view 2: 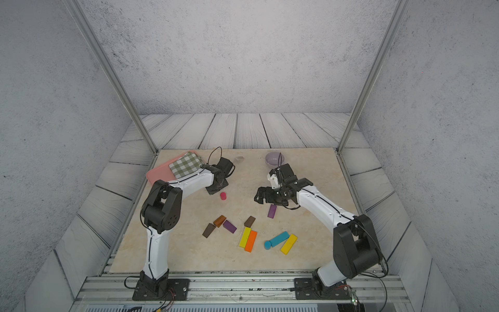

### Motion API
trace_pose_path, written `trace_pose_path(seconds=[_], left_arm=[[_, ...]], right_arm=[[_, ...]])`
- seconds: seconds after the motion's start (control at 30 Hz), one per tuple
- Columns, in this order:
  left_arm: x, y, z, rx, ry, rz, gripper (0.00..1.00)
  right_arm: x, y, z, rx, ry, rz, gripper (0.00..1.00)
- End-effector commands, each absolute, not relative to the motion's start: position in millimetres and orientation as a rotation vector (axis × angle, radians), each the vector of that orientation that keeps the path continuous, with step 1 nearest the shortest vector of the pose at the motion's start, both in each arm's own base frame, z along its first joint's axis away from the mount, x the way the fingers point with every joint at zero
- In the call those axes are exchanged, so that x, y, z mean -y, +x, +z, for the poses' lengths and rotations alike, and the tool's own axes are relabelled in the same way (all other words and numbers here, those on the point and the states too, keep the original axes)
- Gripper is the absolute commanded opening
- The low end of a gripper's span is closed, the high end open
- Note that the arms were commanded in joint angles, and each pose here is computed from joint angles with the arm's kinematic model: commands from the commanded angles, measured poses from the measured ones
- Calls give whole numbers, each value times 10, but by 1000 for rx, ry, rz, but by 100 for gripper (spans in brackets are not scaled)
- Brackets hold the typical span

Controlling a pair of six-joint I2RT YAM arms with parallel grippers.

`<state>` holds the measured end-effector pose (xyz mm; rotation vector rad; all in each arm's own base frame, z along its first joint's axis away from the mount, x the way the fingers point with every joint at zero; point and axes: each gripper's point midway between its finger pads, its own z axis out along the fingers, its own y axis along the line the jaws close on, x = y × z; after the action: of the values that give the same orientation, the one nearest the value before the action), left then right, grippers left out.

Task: Assemble a small pinwheel with building blocks
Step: Assemble the building block at the center of the board.

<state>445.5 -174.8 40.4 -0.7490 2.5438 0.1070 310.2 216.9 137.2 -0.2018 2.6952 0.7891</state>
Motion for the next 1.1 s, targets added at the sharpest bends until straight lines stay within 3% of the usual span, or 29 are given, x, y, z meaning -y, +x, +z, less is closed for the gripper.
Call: trace_pose_path(seconds=[0.0, 0.87, 1.07], left_arm=[[1766, 4448, 397, -2539, -751, 146, 0], [1960, 4469, 148, -2574, -770, 91, 1], [1993, 4437, 125, -2586, -741, 113, 14]], right_arm=[[-2096, 3036, 1458, -2678, -231, 763, 99], [-2032, 2884, 1484, -2657, -284, 759, 99], [-2028, 2885, 1493, -2657, -283, 753, 99]])
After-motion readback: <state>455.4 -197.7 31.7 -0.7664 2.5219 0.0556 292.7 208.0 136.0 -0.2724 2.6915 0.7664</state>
